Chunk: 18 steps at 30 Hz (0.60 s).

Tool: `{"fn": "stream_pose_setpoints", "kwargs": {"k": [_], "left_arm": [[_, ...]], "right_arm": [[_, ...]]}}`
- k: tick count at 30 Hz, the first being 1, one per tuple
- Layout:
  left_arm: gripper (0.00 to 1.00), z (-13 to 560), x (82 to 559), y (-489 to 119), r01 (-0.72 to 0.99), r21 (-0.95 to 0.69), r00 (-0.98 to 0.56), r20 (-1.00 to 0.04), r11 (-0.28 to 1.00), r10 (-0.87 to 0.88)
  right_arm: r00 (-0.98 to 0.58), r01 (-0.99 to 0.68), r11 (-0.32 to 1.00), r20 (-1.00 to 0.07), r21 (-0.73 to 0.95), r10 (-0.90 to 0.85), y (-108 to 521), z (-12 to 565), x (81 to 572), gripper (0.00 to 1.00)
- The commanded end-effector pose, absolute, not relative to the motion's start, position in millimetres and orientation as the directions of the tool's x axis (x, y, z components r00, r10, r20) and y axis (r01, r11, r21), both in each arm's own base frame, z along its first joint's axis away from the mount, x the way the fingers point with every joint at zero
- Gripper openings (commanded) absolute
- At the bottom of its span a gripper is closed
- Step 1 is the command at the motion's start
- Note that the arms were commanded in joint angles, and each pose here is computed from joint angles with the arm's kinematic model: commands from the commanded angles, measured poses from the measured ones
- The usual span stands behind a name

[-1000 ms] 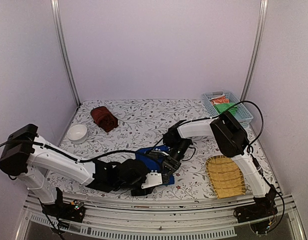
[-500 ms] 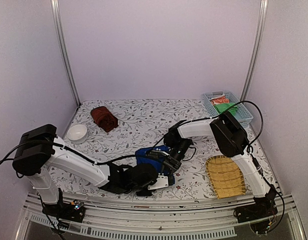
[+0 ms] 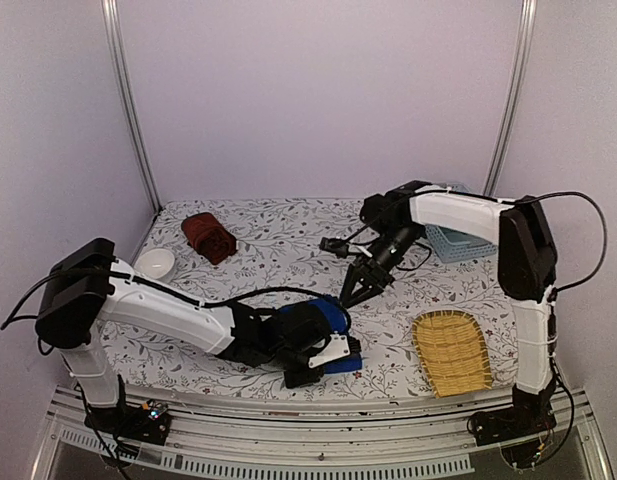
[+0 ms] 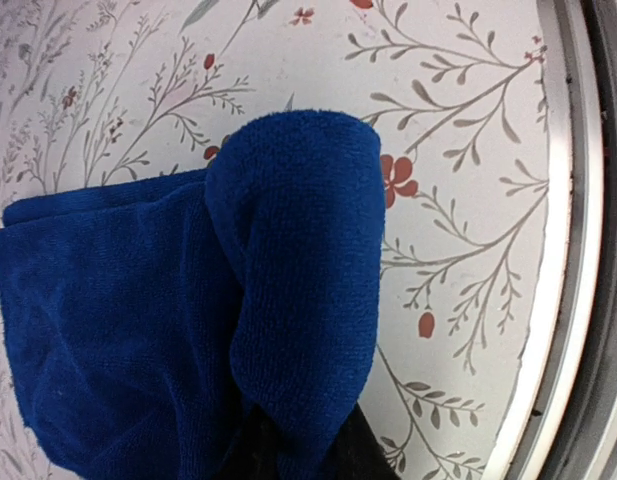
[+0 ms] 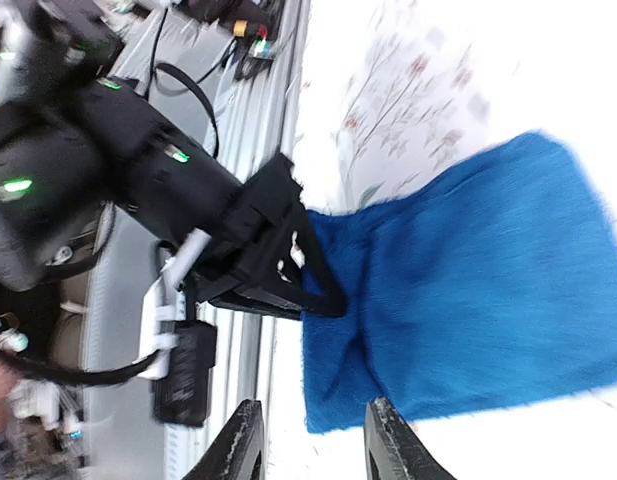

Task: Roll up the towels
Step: Roll the towel at the center of the board.

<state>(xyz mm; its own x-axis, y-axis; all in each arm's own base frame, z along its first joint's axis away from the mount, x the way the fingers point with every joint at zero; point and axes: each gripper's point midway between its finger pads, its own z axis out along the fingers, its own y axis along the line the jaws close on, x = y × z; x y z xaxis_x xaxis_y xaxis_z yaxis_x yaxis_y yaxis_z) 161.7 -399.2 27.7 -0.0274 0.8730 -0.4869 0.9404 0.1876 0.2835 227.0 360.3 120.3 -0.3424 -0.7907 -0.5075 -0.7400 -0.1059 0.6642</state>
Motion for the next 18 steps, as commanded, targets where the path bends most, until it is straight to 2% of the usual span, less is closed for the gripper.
{"fn": "stream_pose_setpoints", "kwargs": {"k": [1,5,8,14,18], "left_arm": [[0.07,1.6,120.2,-390.9,0.947,-0.204,-0.311,-0.409,0.246,0.858],[0.03,-10.5,110.2,-392.2,0.828,-0.469,-0.481,-0.316,0.307,0.818],[0.0,-21.1,110.0,-390.9,0.738,-0.576,-0.564,-0.241,0.351,0.79],[0.0,-16.6,125.9,-392.7,0.595,-0.696,-0.687,-0.181,0.402,0.704],[0.0,-15.9,132.6,-390.2,0.554,-0.723,-0.719,-0.165,0.413,0.675]], "right_arm": [[-0.296,-0.89,-0.025,-0.618,0.456,-0.728,336.2,177.7,249.4,0.37],[-0.247,-0.963,0.094,-0.687,0.252,-0.684,317.3,193.0,254.5,0.36],[-0.188,-0.982,0.129,-0.724,0.137,-0.664,305.2,193.6,246.0,0.35],[-0.019,-0.996,-0.042,-0.631,0.081,-0.775,303.1,136.4,182.1,0.31],[0.095,-0.995,-0.102,-0.579,-0.021,-0.81,322.5,105.9,164.6,0.33]]}}
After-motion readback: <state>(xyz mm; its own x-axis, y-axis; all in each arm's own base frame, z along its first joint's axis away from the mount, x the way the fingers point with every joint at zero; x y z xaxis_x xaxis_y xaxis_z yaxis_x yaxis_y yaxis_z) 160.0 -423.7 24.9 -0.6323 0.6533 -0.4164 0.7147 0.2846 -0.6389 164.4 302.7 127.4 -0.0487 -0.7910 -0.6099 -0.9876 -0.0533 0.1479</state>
